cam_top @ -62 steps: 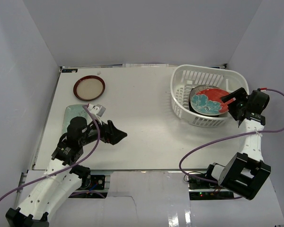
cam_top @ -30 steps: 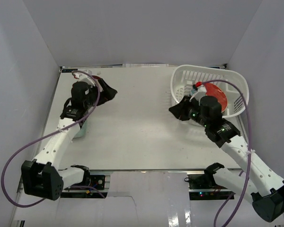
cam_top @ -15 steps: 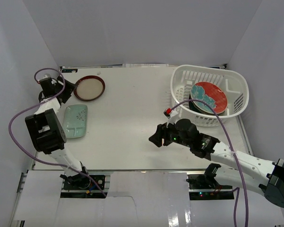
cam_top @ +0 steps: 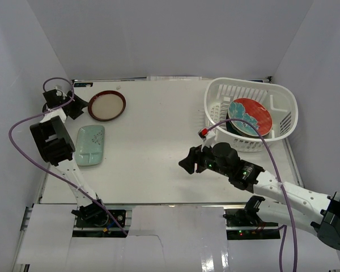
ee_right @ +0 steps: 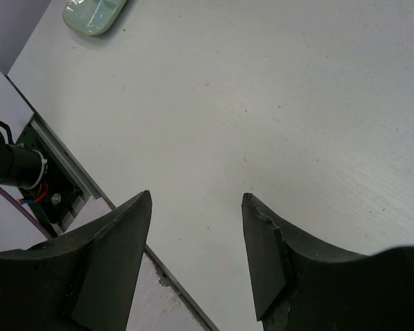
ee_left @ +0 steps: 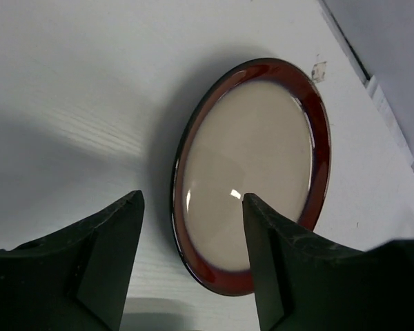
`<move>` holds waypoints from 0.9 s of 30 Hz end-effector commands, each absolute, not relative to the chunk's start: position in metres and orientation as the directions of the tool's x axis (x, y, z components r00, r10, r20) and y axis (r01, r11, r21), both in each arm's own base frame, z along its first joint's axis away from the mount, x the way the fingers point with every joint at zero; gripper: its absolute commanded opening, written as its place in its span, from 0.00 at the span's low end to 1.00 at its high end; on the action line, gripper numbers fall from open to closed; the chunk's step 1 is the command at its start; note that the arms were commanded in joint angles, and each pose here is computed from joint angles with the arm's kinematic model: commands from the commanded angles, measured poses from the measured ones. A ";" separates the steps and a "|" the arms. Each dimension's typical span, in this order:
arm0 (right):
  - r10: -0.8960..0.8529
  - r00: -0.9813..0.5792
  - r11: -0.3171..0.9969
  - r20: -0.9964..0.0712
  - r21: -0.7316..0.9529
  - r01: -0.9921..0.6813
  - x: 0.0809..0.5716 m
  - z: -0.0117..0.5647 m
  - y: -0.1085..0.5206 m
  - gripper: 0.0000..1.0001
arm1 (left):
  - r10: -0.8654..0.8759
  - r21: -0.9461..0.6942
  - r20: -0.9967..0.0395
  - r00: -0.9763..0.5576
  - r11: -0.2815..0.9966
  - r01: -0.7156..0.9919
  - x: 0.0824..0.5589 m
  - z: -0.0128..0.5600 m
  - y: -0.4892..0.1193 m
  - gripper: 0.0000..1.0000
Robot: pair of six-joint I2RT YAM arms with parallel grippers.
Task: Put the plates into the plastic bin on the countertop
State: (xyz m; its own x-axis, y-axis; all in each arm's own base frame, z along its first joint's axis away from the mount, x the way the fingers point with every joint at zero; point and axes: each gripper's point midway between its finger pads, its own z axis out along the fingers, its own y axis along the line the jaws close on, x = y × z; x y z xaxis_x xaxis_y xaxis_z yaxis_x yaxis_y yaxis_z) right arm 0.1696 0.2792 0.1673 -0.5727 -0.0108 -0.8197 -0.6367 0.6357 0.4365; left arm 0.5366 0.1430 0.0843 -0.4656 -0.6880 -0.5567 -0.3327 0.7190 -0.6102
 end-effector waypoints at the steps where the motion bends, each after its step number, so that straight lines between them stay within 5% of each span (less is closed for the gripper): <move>1: 0.042 -0.524 0.633 -0.851 0.428 -0.645 0.183 0.190 0.288 0.61 | -0.666 -0.644 -0.529 -0.525 0.719 -0.263 0.542 0.081 0.134 0.69; 10: 0.041 -0.563 0.624 -0.826 0.461 -0.631 0.190 0.184 0.309 0.61 | -0.691 -0.725 -0.434 -0.578 0.649 -0.231 0.547 0.045 0.109 0.46; 12: 0.039 -0.572 0.622 -0.819 0.468 -0.628 0.191 0.182 0.313 0.61 | -0.696 -0.730 -0.414 -0.587 0.639 -0.243 0.548 0.036 0.104 0.30; 13: 0.041 -0.577 0.624 -0.816 0.472 -0.623 0.192 0.181 0.314 0.61 | -0.704 -0.736 -0.408 -0.582 0.630 -0.247 0.548 0.035 0.103 0.11; 15: 0.042 -0.577 0.625 -0.816 0.472 -0.622 0.193 0.182 0.316 0.61 | -0.708 -0.741 -0.416 -0.571 0.628 -0.239 0.548 0.038 0.102 0.00; 20: 0.041 -0.564 0.650 -0.825 0.451 -0.612 0.198 0.182 0.314 0.64 | -0.749 -0.814 -0.442 -0.493 0.566 -0.130 0.558 0.090 0.092 0.00; 24: 0.046 -0.525 0.668 -0.850 0.417 -0.616 0.207 0.196 0.313 1.00 | -0.758 -0.857 -0.458 -0.464 0.516 0.004 0.560 0.158 0.061 0.00; 27: 0.050 -0.498 0.656 -0.866 0.405 -0.637 0.212 0.216 0.319 0.90 | -0.750 -0.862 -0.474 -0.462 0.503 0.067 0.556 0.192 0.035 0.00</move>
State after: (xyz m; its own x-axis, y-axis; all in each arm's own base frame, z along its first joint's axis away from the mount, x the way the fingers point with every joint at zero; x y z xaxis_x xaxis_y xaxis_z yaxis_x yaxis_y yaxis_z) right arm 0.1969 0.3067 0.1686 -0.5845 -0.0121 -0.8113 -0.6019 0.6771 0.4235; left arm 0.5449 0.0840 0.0424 -0.4971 -0.8001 -0.3356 -0.2786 0.5136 -0.8116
